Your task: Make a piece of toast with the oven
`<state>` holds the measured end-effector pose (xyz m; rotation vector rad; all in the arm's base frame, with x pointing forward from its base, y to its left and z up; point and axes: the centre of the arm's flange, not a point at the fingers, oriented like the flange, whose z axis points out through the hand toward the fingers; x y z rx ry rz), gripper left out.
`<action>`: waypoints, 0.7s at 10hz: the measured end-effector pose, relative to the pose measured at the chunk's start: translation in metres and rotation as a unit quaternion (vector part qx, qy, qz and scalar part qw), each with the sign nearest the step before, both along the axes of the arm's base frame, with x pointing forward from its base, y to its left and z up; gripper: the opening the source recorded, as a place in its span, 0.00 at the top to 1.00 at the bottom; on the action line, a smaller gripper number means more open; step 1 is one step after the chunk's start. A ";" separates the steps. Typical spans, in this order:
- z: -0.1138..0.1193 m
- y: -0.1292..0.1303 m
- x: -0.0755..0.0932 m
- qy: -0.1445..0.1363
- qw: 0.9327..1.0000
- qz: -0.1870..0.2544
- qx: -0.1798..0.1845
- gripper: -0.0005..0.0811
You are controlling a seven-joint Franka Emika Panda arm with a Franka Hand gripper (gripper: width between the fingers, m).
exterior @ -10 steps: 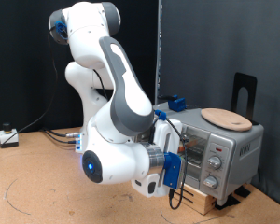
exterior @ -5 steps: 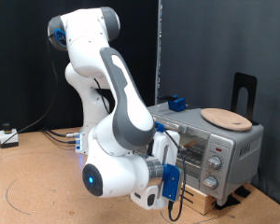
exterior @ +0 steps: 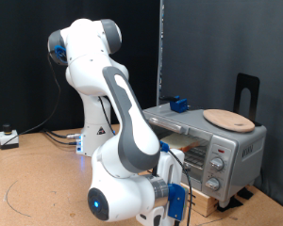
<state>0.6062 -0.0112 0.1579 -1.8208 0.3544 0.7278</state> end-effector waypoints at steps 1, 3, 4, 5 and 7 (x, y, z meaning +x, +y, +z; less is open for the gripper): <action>-0.006 0.005 0.004 0.002 1.000 0.005 -0.001 0.01; -0.016 0.020 0.010 0.004 1.000 0.017 0.000 0.01; -0.021 0.029 0.011 0.004 1.000 0.023 0.002 0.01; -0.024 0.038 0.011 0.006 1.000 0.029 0.003 0.01; -0.027 0.055 0.011 0.007 0.999 0.040 0.009 0.01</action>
